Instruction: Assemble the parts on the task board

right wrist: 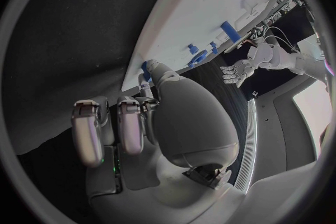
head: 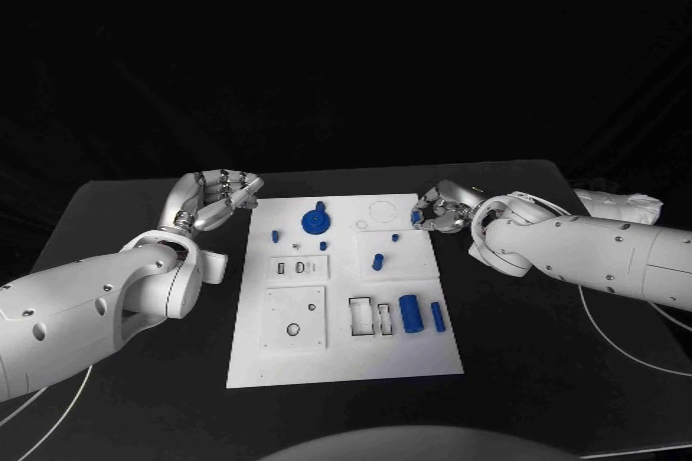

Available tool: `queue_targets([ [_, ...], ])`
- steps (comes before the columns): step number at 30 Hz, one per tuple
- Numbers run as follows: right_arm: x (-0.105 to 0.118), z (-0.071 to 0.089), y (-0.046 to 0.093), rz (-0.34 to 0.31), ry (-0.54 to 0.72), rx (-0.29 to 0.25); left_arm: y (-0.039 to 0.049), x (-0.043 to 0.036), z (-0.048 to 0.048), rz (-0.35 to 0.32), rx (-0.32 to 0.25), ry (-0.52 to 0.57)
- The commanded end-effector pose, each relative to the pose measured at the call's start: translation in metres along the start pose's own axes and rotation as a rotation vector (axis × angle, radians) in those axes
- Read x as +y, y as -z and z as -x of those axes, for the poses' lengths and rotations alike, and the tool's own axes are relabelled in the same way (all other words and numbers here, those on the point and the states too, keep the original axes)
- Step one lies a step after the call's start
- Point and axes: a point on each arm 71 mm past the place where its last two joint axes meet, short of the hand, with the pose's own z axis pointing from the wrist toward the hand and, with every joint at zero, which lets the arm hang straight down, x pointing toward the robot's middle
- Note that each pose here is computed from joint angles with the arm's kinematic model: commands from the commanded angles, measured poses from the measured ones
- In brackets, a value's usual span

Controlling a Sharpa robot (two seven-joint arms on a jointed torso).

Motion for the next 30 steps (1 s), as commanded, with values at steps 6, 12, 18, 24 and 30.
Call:
queue_targets([
  [6,0.0,-0.001,0.0,0.004,0.004,0.004,-0.0002,-0.0022,-0.0016,-0.017,0.007,0.001],
  [12,0.001,0.0,0.0,0.009,-0.009,-0.012,-0.0002,-0.0024,-0.0019,-0.017,0.007,0.001],
  [18,0.004,0.002,0.001,0.023,-0.058,-0.045,-0.0002,-0.0023,-0.0017,-0.016,0.007,0.001],
  [24,0.008,0.004,0.003,0.031,-0.124,-0.087,-0.0004,-0.0021,-0.0017,-0.016,0.007,0.001],
  [30,0.025,0.01,0.003,0.065,-0.169,-0.11,-0.0008,-0.002,-0.0021,-0.016,0.007,0.001],
])
